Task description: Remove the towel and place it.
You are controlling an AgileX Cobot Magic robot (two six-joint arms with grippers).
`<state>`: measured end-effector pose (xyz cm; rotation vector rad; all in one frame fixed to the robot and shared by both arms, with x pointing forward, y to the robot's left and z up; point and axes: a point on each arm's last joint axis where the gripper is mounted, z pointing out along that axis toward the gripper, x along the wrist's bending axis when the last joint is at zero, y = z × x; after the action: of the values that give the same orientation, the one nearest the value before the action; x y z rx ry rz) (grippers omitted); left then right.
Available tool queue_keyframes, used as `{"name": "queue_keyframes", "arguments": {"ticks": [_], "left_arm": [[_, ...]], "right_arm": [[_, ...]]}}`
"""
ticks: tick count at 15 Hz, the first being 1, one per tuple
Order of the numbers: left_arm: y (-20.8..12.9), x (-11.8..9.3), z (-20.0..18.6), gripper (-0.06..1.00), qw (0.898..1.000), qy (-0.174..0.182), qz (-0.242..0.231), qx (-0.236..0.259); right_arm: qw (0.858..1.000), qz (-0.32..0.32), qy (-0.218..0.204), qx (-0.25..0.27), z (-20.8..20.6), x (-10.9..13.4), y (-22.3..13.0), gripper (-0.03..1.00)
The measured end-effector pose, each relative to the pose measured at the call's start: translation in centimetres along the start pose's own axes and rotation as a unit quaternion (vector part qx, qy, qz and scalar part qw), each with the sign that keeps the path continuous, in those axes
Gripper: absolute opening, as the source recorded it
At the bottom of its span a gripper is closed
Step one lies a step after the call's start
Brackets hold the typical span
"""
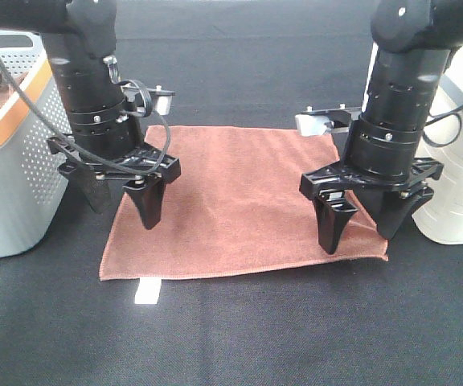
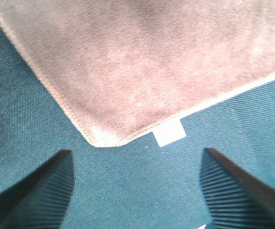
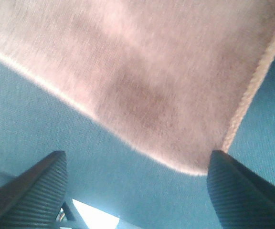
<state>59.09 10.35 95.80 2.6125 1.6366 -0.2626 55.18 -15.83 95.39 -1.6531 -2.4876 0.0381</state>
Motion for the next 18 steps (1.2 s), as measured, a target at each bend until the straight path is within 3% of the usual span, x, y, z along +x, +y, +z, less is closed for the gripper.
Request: {"name": "queue_keyframes", "arguments": {"ticks": [7, 11, 15, 18], "left_arm": [[0.4, -0.6, -3.5, 0.72, 0.998, -0.001, 0.011, -0.055], [0.5, -0.6, -3.6, 0.72, 0.998, -0.001, 0.011, -0.057], [1.8, -0.9, -3.7, 0.72, 0.992, -0.015, 0.004, -0.127], [2.6, -0.7, -2.5, 0.71, 0.990, -0.020, -0.002, -0.136]], "right_arm": [[0.999, 0.000, 0.018, -0.034, -3.4, 0.7, -1.4, 0.77], [0.997, -0.004, 0.050, -0.056, -3.4, 1.3, -1.0, 0.77], [0.997, -0.007, 0.051, -0.060, -3.5, 1.3, -1.0, 0.77], [0.997, -0.007, 0.051, -0.064, -3.5, 1.3, -0.9, 0.77]]}}
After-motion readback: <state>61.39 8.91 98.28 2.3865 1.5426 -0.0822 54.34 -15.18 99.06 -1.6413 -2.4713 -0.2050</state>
